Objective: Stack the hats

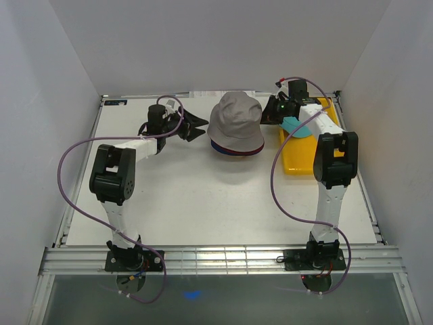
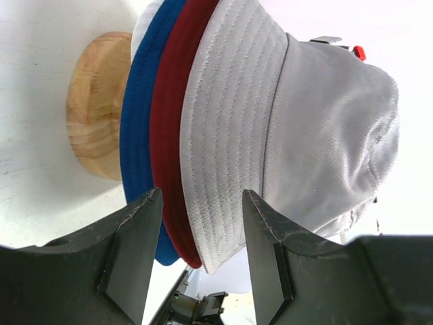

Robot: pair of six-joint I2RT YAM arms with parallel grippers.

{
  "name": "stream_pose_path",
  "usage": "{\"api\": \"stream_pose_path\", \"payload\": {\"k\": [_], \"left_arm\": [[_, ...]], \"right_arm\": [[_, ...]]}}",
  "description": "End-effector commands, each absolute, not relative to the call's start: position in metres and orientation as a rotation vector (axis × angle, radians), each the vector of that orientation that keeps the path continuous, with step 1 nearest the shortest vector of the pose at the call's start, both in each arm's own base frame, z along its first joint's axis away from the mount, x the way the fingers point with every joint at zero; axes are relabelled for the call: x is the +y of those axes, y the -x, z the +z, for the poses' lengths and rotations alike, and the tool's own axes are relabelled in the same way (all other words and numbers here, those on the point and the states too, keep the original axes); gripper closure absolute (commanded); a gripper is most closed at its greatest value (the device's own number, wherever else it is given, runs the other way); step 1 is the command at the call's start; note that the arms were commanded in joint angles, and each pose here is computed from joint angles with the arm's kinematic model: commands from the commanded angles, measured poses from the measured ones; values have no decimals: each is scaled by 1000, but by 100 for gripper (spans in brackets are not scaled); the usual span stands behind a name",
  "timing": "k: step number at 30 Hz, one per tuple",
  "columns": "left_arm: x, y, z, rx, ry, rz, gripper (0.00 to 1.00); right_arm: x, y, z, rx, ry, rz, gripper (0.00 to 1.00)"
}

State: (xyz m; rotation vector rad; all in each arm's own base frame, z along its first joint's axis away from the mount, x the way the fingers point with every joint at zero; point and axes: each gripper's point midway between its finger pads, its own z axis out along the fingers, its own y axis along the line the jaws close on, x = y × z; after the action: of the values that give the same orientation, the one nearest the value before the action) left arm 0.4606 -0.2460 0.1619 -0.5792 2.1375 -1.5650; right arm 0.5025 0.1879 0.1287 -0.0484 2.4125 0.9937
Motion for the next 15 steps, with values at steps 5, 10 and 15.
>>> {"api": "stream_pose_path", "payload": {"k": [5, 10, 15], "left_arm": [[-250, -449, 195, 2064, 543, -1641, 39], [-257, -445, 196, 2048, 555, -1688, 39], [-261, -444, 200, 2013, 564, -1724, 39]], "right_arm": [[189, -499, 149, 2378, 94, 966, 92], [188, -498, 149, 2378, 94, 962, 92], [188, -496, 148, 2381, 93, 962, 92]]}}
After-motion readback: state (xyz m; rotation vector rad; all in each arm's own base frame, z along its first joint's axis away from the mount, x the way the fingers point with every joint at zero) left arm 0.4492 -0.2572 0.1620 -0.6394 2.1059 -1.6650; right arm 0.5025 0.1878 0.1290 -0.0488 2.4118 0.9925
